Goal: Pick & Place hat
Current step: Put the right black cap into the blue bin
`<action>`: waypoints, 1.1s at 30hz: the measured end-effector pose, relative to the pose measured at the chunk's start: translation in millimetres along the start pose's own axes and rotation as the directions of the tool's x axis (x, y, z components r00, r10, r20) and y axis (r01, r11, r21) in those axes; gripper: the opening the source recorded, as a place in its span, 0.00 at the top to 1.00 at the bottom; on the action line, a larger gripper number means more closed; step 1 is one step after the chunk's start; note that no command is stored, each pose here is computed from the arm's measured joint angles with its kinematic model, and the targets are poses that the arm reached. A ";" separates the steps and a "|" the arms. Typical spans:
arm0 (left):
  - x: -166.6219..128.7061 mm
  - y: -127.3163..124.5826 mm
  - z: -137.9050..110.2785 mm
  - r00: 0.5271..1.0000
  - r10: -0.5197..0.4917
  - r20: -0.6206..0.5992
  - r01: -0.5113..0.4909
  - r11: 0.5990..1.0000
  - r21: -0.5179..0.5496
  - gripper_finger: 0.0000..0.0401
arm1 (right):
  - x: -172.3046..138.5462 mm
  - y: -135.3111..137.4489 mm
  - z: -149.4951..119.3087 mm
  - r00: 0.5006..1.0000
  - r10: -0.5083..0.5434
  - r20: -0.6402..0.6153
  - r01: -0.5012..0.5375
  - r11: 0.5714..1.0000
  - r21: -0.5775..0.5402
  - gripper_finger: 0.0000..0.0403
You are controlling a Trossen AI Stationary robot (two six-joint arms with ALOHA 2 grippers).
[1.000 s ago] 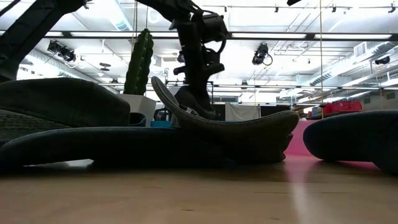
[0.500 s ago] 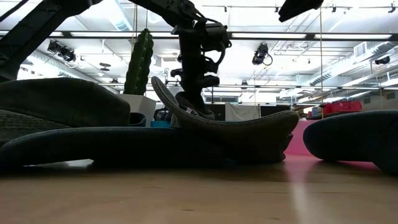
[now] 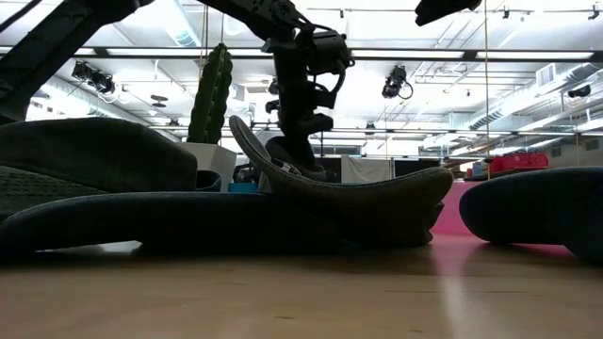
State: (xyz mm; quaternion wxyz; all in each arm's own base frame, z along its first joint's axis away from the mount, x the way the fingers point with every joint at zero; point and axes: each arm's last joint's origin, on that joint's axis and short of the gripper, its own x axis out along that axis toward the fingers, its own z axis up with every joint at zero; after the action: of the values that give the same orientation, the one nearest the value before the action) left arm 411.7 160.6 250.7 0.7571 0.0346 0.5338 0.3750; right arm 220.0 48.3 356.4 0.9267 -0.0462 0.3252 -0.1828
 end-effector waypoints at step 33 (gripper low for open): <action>40.3 -1.5 -15.5 0.982 0.067 -0.179 -0.058 0.997 0.053 0.91 | -0.2 0.4 1.8 1.000 0.007 0.017 -0.007 1.000 0.012 0.57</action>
State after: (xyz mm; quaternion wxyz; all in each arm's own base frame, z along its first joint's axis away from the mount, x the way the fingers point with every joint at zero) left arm 405.6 178.5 211.8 0.6924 0.0353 0.6077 0.3873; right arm 221.1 48.6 357.9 0.9302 -0.0411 0.3164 -0.1813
